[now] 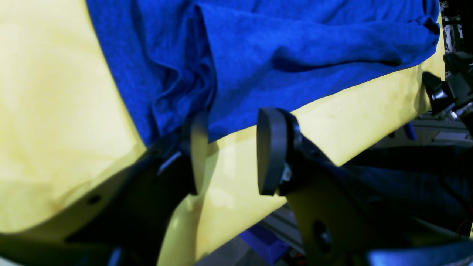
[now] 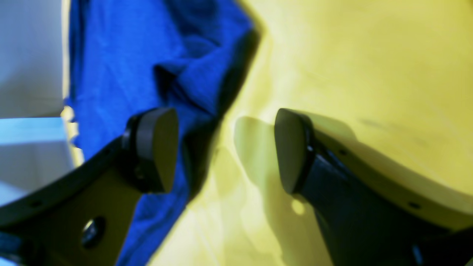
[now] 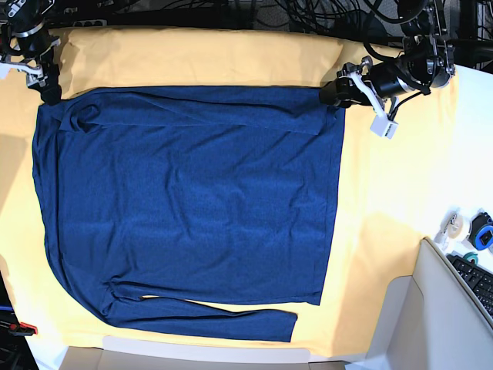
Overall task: Fold the T-shirt properly
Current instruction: 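Pull the grasped collar edge away from the hem with both grippers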
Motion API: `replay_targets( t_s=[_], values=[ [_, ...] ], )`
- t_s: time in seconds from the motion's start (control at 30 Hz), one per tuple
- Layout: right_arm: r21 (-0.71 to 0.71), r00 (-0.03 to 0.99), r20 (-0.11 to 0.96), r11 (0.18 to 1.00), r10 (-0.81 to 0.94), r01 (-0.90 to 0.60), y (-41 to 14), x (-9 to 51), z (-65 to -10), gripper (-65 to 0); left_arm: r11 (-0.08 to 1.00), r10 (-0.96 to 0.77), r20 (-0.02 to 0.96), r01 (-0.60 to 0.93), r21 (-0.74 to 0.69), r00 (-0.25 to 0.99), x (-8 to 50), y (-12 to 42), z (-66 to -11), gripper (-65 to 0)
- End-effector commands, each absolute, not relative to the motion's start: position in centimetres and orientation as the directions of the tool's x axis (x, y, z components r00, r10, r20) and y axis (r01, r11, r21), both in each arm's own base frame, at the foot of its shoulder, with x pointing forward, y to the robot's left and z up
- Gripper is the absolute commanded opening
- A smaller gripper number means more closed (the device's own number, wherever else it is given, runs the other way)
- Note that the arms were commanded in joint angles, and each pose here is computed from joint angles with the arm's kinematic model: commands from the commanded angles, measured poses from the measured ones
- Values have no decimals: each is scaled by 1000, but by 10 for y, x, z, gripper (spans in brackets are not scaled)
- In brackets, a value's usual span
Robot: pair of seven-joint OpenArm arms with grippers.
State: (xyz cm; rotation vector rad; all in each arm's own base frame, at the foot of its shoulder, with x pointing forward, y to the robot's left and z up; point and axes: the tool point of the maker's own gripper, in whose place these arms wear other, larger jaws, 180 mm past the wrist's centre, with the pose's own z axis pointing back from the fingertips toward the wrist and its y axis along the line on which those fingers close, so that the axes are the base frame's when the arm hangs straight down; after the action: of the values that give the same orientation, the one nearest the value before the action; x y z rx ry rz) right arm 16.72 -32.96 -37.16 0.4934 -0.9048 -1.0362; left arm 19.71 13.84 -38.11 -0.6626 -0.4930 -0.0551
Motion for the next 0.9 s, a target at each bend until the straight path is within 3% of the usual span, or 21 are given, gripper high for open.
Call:
replay_targets(
  t_s=[0.0, 0.63, 0.73, 0.87],
  values=[
    [722, 219, 406, 458, -887, 518, -331, 169, -371, -243, 784, 105, 485, 228, -578, 868, 202, 137, -372, -430],
    [775, 183, 369, 410, -911, 481, -340, 203, -373, -247, 787, 103, 487, 229, -573, 867, 203, 139, -371, -430],
    [774, 183, 369, 411, -911, 482, -340, 203, -373, -322, 789, 107, 487, 224, -572, 867, 203, 141, -371, -430],
    [775, 184, 366, 408, -912, 482, -339, 203, -374, -519, 815, 150, 505, 183, -550, 850, 209, 163, -366, -430]
  ],
)
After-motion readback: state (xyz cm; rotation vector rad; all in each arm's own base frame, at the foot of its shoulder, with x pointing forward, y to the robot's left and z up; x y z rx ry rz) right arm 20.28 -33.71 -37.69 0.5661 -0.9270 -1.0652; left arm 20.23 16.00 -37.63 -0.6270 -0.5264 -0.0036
